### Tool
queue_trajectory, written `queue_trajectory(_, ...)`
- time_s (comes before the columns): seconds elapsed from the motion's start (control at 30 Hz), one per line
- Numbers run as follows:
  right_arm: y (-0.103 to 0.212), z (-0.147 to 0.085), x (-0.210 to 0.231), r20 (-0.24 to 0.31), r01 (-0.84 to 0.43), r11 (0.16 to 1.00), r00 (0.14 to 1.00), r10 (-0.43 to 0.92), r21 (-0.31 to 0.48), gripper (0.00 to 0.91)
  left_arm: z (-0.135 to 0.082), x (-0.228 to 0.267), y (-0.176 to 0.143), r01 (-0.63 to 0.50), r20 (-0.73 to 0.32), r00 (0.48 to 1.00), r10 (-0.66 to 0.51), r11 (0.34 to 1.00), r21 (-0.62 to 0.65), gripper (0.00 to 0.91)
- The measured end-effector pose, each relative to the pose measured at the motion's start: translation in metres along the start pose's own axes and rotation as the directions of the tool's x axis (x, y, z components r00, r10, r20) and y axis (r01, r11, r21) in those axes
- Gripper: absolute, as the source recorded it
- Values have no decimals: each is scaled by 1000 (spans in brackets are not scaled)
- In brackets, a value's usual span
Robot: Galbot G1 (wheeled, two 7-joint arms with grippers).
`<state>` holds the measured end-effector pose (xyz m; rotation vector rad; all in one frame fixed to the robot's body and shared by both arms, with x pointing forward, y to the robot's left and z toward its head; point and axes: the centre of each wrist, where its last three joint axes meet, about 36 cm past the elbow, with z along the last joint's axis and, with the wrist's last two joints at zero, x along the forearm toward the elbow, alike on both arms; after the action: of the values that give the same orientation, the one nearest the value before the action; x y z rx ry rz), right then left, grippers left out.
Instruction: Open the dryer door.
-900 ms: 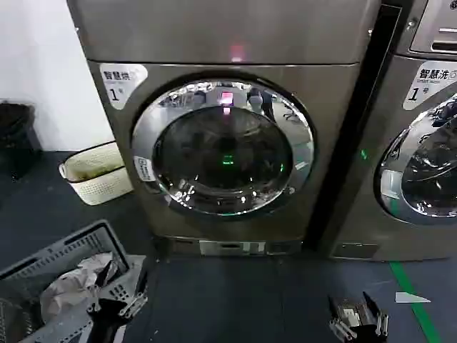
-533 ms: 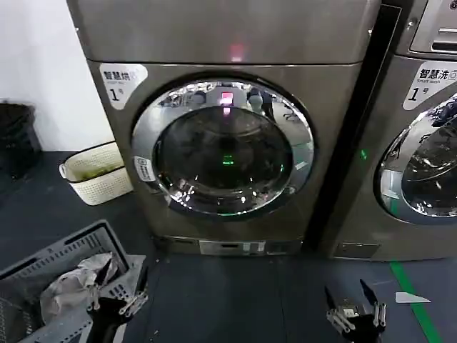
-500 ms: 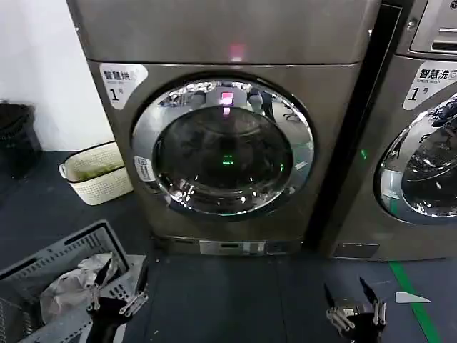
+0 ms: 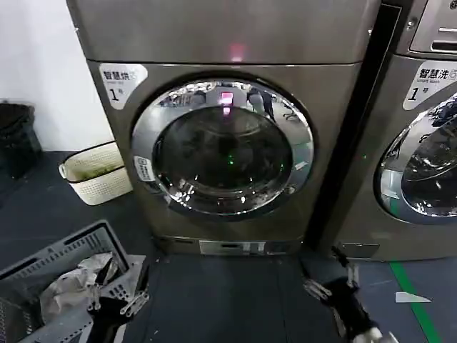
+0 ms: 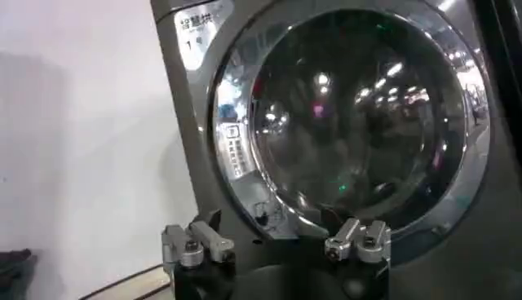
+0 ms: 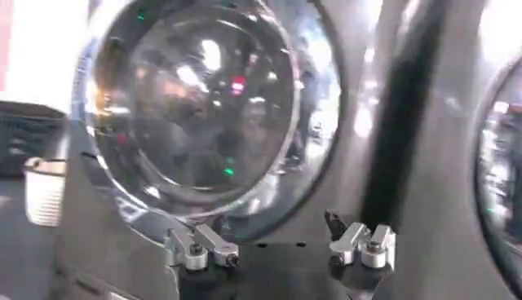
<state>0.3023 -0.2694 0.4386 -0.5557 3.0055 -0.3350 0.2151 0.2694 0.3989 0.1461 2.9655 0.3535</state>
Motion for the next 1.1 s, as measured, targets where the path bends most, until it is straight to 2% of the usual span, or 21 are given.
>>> queue_trajectory(0.3, -1, -18, -49, 110, 93, 996, 990, -92, 0, 907, -4, -2, 1, -10, 8, 1000, 10, 1000, -5, 907)
queue_trajectory(0.6, 3, -26, -84, 139, 201, 980, 970, -198, -2, 907, -6, -2, 0, -17, 10, 1000, 17, 1000, -6, 907)
queue_trajectory(1.1, 18, -51, -146, 225, 316, 948, 922, -314, 28, 907, -9, 0, -3, -14, 9, 1000, 14, 1000, -2, 907)
